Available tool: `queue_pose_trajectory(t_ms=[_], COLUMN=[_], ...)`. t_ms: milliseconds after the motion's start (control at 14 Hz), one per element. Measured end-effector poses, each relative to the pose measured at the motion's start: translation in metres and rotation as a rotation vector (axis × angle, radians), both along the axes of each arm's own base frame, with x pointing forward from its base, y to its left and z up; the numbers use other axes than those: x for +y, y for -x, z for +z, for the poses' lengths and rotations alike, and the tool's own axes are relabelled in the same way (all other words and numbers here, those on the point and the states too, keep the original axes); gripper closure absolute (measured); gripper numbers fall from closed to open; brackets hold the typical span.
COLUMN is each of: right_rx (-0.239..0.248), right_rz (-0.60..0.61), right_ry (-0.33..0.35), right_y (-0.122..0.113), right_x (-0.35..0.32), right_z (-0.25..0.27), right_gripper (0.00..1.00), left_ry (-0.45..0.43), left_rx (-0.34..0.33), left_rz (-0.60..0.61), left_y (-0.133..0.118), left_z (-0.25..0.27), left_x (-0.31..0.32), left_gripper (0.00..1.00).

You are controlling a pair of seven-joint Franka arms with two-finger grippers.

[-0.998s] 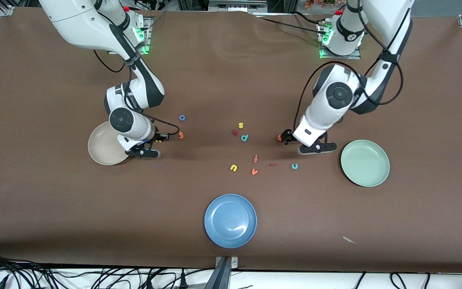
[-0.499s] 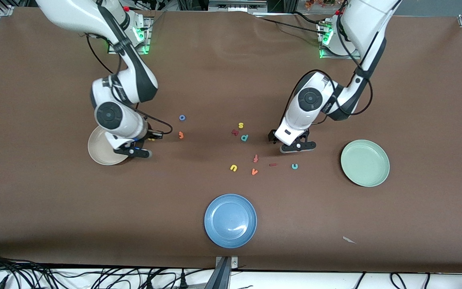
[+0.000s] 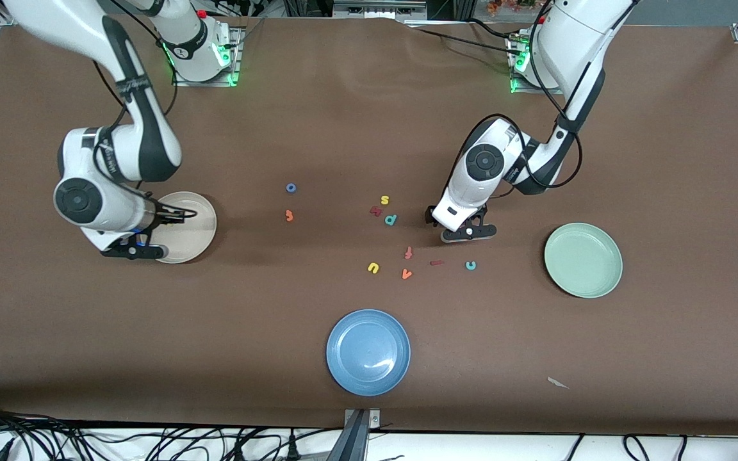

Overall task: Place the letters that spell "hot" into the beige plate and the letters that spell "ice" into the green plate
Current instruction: 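Grasp the yellow 4 with the right gripper while the left gripper reaches the orange e, then drop the yellow 4 in the white plate while the left gripper grasps the e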

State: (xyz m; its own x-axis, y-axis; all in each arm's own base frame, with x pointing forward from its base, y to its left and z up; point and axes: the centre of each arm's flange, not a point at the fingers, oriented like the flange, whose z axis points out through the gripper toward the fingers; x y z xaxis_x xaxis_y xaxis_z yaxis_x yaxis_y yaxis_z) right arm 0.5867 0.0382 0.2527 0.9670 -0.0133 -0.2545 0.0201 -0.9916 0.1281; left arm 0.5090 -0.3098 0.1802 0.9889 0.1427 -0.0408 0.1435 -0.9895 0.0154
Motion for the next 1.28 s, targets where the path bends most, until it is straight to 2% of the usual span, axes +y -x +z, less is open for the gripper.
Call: queue_pose_trajectory(t_ms=[214,285,356,428,499,642,855,998,1069,1283], right_rx=[0.001,0.0,-0.002,-0.007,-0.013,-0.032,-0.085,-0.104,-0.104,-0.104], right_rz=[0.029,0.033,0.037,0.039,0.039,0.042,0.058,0.052,0.043,-0.004], right_ry=[0.001,0.002,0.002,0.001,0.0,-0.004,-0.017,-0.024,-0.026,-0.029], right_y=[0.007,0.008,0.008,0.007,0.006,0.002,-0.008,-0.014,-0.015,-0.015], right_x=[-0.008,-0.006,-0.004,-0.003,-0.002,0.0,0.012,0.026,0.034,0.073], right_z=[-0.037,-0.041,-0.041,-0.04,-0.037,-0.028,0.001,0.026,0.036,0.052], right_gripper=[0.74,0.74,0.7,0.59,0.5,0.3,0.01,0.0,0.0,0.0], left_ry=[-0.005,-0.006,-0.007,-0.007,-0.007,-0.006,-0.007,-0.007,-0.007,-0.007], left_rx=[0.013,0.016,0.017,0.017,0.017,0.015,0.015,0.015,0.015,0.015], left_rz=[-0.003,-0.002,-0.002,-0.001,-0.001,-0.001,0.0,0.0,0.0,0.0], left_y=[0.007,0.008,0.008,0.008,0.008,0.007,0.007,0.007,0.007,0.006], left_z=[-0.008,-0.009,-0.01,-0.01,-0.01,-0.01,-0.01,-0.01,-0.01,-0.009], left_x=[-0.007,-0.008,-0.008,-0.008,-0.008,-0.008,-0.007,-0.007,-0.007,-0.007], left_gripper=[0.19,0.19,0.23,0.23,0.29,0.34,0.39,0.43,0.49,0.53])
